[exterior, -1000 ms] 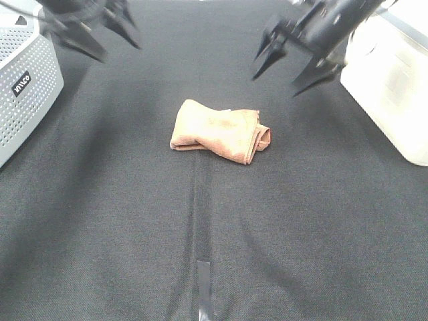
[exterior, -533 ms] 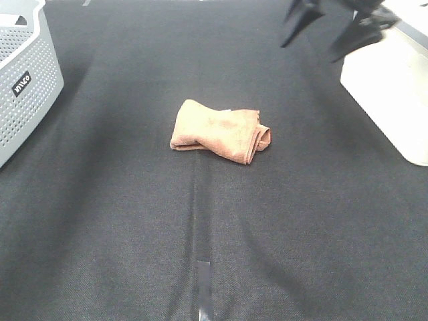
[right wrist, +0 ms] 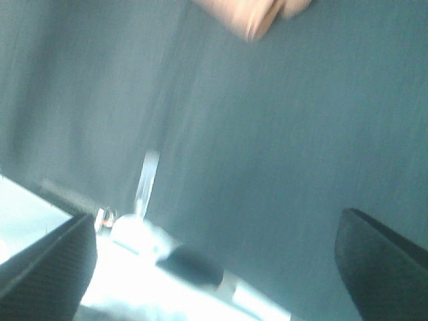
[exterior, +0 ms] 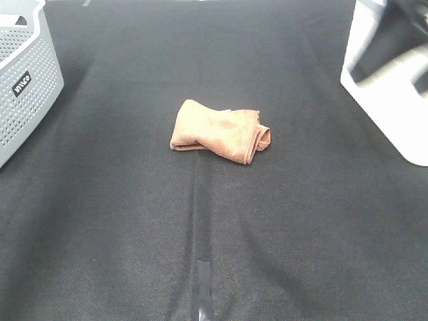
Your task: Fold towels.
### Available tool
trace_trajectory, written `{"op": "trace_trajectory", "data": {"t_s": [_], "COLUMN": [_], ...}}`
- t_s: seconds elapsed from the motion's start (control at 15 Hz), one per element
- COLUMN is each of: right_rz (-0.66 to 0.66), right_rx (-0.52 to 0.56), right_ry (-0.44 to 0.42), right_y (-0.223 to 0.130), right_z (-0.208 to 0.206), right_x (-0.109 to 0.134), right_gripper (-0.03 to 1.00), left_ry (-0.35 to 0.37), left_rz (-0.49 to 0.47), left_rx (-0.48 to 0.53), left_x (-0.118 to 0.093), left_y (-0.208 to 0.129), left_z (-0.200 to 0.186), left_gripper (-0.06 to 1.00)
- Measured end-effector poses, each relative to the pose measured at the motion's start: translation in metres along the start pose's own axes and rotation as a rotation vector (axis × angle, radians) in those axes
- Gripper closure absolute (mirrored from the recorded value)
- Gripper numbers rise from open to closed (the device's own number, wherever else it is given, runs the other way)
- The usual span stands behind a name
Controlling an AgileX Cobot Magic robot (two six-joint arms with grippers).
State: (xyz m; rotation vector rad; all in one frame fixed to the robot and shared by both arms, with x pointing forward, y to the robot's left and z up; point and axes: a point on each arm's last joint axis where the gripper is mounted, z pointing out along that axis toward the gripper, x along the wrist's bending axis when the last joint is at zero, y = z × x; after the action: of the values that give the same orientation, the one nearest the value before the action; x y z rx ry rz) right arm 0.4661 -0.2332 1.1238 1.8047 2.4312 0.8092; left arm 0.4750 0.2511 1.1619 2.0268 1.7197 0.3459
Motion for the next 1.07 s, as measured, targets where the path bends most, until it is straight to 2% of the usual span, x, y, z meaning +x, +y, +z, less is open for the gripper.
{"op": "trace_trajectory", "data": {"t_s": [0.2, 0.27, 0.4, 0.47, 0.67, 0.87, 1.07], "right_rz": [-0.005, 0.0, 0.009, 0.009, 0.006, -0.042, -0.056], "right_rx": [-0.03, -0.078, -0.148, -0.148, -0.314, -0.513, -0.628], "right_ry": [-0.009, -0.013, -0.054, -0.054, -0.178, -0.255, -0.306], "right_y": [-0.068, -0.103, -0.147, -0.147, -0.201, -0.239, -0.257], "right_z": [-0.014, -0.02, -0.024, -0.024, -0.033, -0.042, -0.04], "right_x": [0.01, 0.014, 0.016, 0.016, 0.012, 0.011, 0.007], "right_gripper": [0.06, 0.06, 0.06, 0.06, 0.06, 0.06, 0.06], "left_ry": [-0.001, -0.003, -0.008, -0.008, -0.009, 0.002, -0.034], "left_rz": [0.004, 0.011, 0.023, 0.023, 0.069, 0.143, 0.18], "left_rx": [-0.041, -0.105, -0.236, -0.236, -0.449, -0.598, -0.571], "left_x": [0.0, 0.0, 0.0, 0.0, 0.002, 0.003, 0.0], "left_y": [-0.072, -0.114, -0.167, -0.167, -0.236, -0.276, -0.278], "left_z": [-0.027, -0.042, -0.061, -0.061, -0.073, -0.073, -0.06], "left_gripper": [0.21, 0.21, 0.21, 0.21, 0.21, 0.21, 0.21]}}
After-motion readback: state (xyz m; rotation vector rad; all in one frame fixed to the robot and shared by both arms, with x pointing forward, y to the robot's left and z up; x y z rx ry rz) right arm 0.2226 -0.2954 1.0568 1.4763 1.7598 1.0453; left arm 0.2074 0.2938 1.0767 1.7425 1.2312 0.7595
